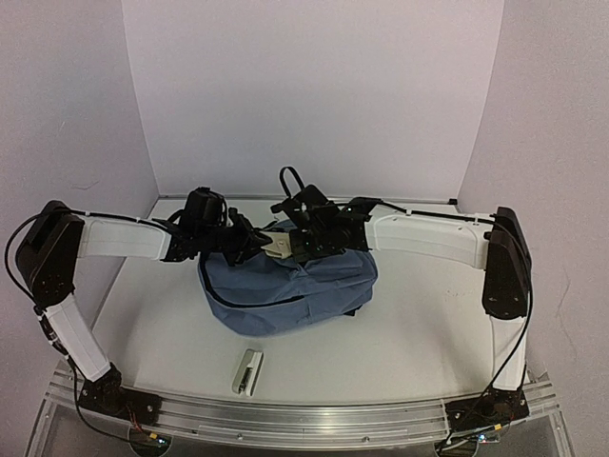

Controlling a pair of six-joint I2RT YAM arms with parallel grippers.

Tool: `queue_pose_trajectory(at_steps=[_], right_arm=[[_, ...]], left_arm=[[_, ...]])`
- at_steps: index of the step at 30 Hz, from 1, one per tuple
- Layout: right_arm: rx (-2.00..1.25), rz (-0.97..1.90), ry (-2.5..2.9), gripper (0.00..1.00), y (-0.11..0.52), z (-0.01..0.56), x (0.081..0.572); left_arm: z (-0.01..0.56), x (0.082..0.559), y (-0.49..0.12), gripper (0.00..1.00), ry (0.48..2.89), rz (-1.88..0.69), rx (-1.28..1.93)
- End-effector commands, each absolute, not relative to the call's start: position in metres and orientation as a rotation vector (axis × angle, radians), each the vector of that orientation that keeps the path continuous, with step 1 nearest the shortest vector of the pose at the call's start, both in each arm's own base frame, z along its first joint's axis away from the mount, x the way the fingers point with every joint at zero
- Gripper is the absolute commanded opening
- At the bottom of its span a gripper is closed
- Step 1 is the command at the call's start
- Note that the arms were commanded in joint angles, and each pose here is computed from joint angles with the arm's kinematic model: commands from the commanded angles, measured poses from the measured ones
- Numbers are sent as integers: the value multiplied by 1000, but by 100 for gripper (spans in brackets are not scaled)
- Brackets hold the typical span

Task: Pack the student bag
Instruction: Place the personal item in the student bag.

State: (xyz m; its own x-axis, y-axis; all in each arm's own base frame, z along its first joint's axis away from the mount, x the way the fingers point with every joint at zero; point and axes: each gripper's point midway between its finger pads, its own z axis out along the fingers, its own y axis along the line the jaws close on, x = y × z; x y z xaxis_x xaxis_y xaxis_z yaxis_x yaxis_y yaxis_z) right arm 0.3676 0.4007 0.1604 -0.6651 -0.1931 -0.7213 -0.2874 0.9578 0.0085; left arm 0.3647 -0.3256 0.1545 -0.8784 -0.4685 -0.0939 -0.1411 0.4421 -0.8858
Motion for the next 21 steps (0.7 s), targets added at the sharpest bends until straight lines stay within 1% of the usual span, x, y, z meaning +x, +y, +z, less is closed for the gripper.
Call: queue_pose_trajectory(at_steps=[1,6,11,16,21], right_arm=[[-246,251,2207,0,398,217,373],[-218,246,2197,0,394,220,376],[-156,233,2188,0,385,224,383],[-120,238,2186,0,380,225,388],[-116,263,2183,0,382,229,388]], left_arm=[[156,368,-341,0,2383,-1405,-497],[144,361,-345,0,2444,-1333,-501],[141,346,-331,0,2450,-1275,-528],[147,338,-319,0,2426,-1263,-543],[143,338,-324,0,2440,-1279,-536]])
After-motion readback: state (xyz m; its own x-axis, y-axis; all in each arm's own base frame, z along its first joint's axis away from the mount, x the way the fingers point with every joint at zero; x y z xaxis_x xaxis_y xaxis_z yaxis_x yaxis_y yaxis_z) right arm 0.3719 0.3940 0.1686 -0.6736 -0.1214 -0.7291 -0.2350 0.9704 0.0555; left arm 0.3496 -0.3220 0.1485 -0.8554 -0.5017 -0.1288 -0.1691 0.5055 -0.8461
